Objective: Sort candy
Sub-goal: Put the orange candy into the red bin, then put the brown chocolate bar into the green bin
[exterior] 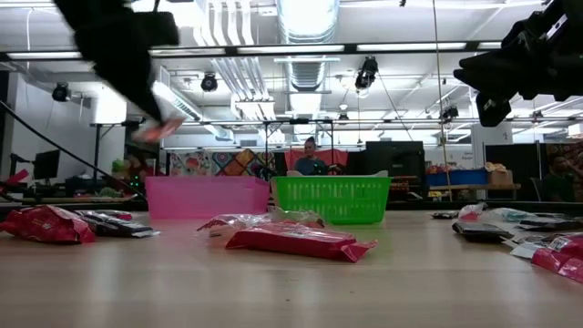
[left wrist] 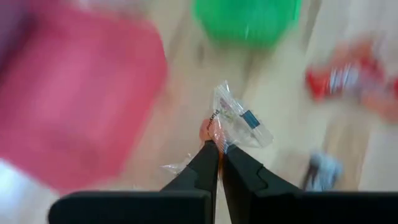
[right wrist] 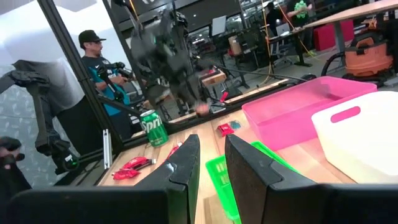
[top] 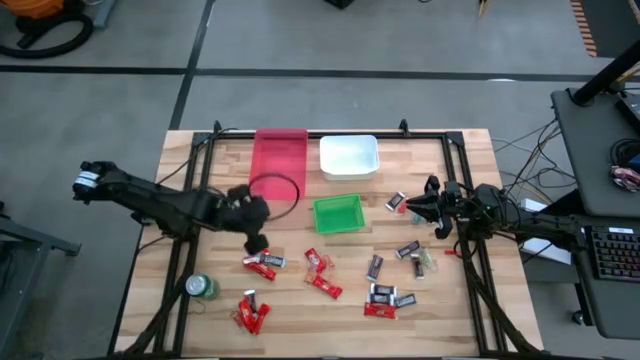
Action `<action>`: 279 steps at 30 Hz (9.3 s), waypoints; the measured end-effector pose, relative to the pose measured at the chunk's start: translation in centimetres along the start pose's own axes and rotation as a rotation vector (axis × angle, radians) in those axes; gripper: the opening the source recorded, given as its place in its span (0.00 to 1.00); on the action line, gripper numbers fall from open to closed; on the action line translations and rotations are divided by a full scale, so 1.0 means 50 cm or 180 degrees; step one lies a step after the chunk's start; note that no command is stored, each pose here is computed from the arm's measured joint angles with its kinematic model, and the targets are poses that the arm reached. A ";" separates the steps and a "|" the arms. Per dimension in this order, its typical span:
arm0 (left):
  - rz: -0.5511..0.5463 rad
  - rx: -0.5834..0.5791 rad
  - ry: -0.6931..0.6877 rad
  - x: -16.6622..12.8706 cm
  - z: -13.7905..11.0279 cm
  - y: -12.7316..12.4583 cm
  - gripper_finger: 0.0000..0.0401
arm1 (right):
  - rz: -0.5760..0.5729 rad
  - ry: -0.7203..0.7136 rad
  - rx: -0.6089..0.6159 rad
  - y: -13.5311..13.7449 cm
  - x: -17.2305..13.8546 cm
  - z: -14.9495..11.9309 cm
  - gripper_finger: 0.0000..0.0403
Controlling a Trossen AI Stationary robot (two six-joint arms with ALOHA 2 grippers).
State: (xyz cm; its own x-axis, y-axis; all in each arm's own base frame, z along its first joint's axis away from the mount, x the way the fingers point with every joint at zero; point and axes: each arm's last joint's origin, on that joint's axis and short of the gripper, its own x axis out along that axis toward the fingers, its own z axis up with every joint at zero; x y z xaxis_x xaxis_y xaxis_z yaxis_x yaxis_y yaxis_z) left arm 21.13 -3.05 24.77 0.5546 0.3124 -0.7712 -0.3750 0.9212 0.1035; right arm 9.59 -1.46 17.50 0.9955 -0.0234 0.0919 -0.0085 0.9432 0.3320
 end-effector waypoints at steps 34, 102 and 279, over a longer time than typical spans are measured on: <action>0.0991 -0.0120 0.0576 0.243 0.096 0.337 0.00 | -0.0011 0.0020 0.0015 0.000 0.000 -0.001 0.17; 0.0247 -0.0623 -0.1183 0.023 -0.028 -0.027 0.19 | -0.2517 0.2618 0.1085 -0.035 0.143 0.030 0.17; -0.0662 -0.0916 -0.1859 0.018 -0.029 -0.115 0.19 | 0.0852 0.2391 -0.1224 0.094 0.264 -0.134 0.03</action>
State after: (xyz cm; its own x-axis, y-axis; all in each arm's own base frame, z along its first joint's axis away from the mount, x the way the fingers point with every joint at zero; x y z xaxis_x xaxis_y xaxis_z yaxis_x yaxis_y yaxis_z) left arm 22.73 -8.38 22.57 0.9161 0.2838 -0.2831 -0.3549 0.9026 -0.2435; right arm 23.34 4.86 13.98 0.7649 0.3103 -0.5645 -0.3524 0.9351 0.0366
